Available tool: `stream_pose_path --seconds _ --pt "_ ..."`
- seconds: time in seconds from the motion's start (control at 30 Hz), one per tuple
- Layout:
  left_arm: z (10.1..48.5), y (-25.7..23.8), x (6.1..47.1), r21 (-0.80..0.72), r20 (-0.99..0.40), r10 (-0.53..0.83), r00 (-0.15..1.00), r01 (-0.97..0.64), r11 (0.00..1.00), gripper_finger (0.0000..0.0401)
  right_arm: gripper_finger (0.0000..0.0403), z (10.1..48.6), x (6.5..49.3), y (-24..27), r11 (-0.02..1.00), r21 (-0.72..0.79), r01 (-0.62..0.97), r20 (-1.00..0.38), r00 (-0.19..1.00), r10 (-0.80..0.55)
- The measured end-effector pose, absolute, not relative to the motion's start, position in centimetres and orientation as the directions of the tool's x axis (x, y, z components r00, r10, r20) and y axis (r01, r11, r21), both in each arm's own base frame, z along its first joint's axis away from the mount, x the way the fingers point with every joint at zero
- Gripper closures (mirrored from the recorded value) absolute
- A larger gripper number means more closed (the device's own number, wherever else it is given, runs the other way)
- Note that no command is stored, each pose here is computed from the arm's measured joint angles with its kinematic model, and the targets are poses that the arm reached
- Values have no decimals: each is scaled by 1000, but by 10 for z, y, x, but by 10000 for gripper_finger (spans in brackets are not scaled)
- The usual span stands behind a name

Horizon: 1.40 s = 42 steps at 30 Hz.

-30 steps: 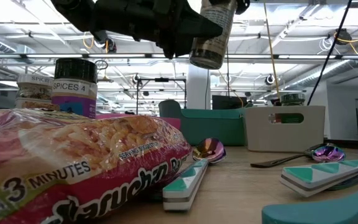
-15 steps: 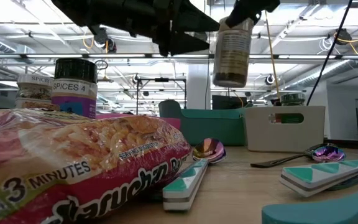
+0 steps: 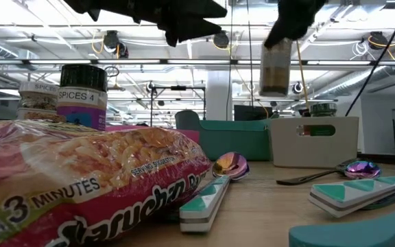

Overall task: Pick & Place Food Item
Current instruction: Put the gold spice bottle into the gray bin

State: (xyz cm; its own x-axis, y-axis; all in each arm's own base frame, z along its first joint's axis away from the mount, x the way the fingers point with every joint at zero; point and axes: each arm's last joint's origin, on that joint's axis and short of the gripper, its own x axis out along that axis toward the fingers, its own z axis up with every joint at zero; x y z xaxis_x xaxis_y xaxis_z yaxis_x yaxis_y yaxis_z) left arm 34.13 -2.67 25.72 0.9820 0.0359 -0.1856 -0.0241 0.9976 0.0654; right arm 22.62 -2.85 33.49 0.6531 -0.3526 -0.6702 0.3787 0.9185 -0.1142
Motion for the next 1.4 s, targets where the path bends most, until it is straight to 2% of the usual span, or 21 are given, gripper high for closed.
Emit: stream_pose_path --seconds 0.2,0.47,0.77,1.4 --pt "253 -27 341 70 -225 37 974 -21 997 162 140 317 220 -64 897 -85 435 -718 597 -357" --pt "252 -27 341 71 -229 37 973 -21 997 151 140 288 210 -89 861 -73 504 -761 530 -375" --pt "252 -27 341 71 -228 37 973 -21 997 133 140 254 209 -94 861 -61 505 -758 538 -369" --pt "252 -27 341 71 -228 37 973 -21 997 150 139 211 204 -92 874 -88 478 -737 559 -380"
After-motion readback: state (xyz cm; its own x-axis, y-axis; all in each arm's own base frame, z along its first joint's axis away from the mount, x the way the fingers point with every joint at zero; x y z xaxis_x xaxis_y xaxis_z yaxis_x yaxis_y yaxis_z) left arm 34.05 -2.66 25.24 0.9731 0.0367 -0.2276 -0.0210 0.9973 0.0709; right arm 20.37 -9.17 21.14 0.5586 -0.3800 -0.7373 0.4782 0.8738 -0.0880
